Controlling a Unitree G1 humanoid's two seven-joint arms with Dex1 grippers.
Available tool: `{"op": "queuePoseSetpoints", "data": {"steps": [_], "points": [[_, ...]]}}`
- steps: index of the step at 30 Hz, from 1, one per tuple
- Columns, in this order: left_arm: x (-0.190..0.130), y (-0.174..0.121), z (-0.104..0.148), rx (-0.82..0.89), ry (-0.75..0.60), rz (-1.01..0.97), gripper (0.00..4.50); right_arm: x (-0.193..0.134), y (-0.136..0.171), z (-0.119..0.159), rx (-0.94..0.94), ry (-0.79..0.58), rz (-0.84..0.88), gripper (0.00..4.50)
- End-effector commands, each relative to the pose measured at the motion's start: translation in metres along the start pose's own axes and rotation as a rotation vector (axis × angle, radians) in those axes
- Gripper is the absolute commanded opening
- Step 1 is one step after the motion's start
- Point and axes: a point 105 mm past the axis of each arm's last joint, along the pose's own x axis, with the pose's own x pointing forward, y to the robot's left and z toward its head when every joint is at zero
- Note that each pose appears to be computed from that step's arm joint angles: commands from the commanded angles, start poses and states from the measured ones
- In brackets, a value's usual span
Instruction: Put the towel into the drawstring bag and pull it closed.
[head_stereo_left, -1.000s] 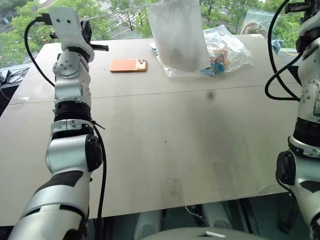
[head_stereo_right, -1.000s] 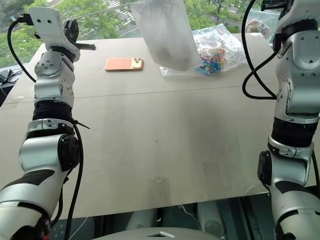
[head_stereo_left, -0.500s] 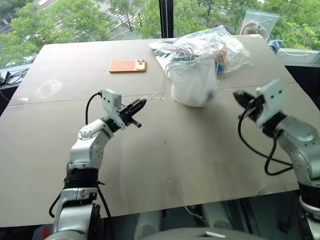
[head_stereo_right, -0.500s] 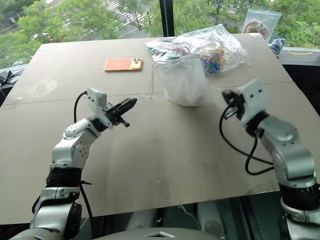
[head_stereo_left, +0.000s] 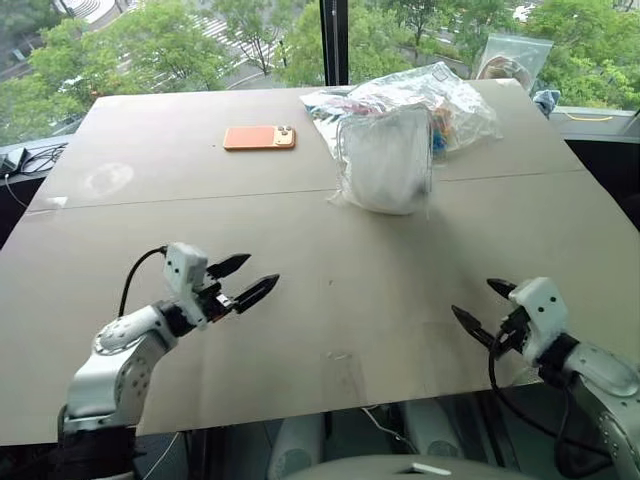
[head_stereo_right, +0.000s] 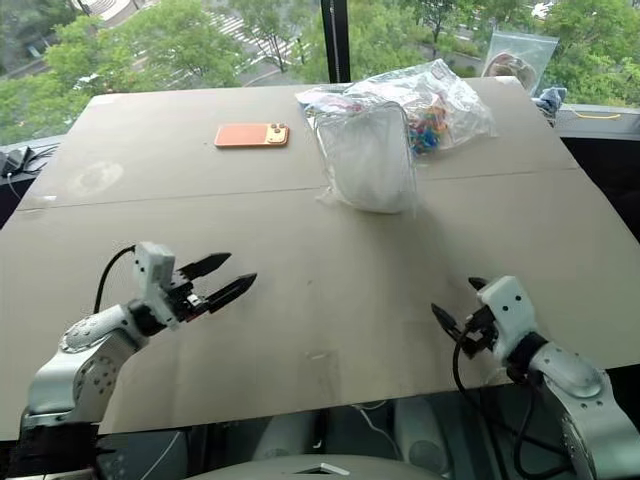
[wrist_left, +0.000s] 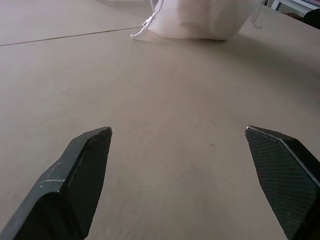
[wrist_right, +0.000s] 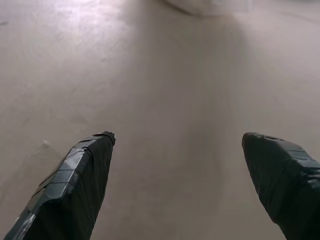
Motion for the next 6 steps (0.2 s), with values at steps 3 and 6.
{"op": "queuePoseSetpoints", "data": {"steps": [3,6], "points": [[0.000,-0.001,0.018,0.044,-0.057,0.017,4.50,0.001,-0.009,0.024,-0.060,-0.116,-0.058,4.48],[0.006,0.002,0.026,0.043,-0.096,0.035,4.50,0.003,-0.017,0.028,-0.068,-0.144,-0.094,4.48]]}}
